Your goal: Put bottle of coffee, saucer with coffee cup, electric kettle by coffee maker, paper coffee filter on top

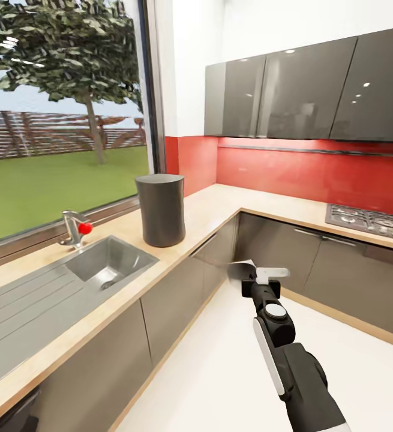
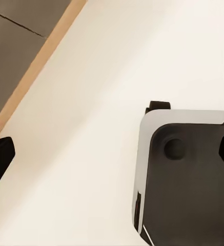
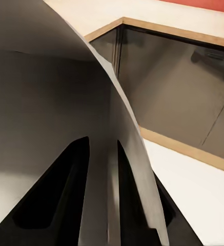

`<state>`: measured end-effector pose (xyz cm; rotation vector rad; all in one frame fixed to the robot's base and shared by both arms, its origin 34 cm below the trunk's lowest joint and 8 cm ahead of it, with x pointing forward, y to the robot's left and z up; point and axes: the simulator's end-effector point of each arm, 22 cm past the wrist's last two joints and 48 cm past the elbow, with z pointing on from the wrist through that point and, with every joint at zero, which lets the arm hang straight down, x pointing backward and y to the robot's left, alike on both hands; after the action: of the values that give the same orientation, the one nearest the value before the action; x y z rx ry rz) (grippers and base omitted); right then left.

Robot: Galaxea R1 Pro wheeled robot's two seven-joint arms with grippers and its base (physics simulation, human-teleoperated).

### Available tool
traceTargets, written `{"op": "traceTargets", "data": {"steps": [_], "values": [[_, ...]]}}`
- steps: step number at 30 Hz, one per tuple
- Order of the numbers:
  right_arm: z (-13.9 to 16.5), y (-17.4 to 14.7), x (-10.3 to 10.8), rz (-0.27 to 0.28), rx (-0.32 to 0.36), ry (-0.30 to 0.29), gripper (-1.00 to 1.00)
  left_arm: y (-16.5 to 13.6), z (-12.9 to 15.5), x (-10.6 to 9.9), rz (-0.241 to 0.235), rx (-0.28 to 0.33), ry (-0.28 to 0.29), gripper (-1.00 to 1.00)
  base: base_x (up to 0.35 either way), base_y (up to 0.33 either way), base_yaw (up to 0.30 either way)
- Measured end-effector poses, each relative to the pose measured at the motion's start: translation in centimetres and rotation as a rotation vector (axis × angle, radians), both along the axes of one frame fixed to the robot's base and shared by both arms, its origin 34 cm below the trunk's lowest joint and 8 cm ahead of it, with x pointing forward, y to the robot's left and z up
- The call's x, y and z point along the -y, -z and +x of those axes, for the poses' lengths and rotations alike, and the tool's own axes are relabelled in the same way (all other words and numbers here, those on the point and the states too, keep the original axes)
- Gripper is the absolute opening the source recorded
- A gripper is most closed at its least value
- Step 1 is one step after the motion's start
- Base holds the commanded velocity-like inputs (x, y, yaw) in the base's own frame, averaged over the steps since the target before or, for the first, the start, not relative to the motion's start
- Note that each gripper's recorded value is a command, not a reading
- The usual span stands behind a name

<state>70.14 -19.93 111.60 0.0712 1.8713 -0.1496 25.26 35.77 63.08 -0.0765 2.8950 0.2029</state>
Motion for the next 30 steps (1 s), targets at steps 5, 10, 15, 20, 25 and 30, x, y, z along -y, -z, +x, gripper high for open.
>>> {"op": "traceTargets", "data": {"steps": [5, 10, 15, 20, 25, 30], "values": [[-0.02, -0.01, 0.00, 0.000, 0.000, 0.000, -1.00, 0.00, -0.01, 0.04, -0.001, 0.000, 0.000, 1.00, 0.147, -0.162, -0.268], [-0.02, -0.03, 0.00, 0.000, 0.000, 0.000, -1.00, 0.00, -0.01, 0.04, -0.001, 0.000, 0.000, 1.00, 0.177, -0.227, -0.268], [-0.02, -0.02, 0.00, 0.000, 0.000, 0.000, -1.00, 0.00, -0.01, 0.04, -0.001, 0.000, 0.000, 1.00, 0.167, -0.238, -0.268], [-0.02, -0.02, 0.00, 0.000, 0.000, 0.000, -1.00, 0.00, -0.01, 0.02, 0.000, 0.000, 0.000, 1.00, 0.155, -0.242, -0.268], [-0.03, -0.01, -0.01, 0.000, 0.000, 0.000, -1.00, -0.01, -0.01, 0.01, 0.000, 0.000, -0.001, 1.00, 0.178, -0.229, -0.231], [-0.02, 0.04, 0.02, -0.003, -0.001, -0.001, -1.00, -0.02, -0.02, -0.07, 0.001, 0.000, -0.001, 1.00, 0.217, -0.218, -0.038]]}}
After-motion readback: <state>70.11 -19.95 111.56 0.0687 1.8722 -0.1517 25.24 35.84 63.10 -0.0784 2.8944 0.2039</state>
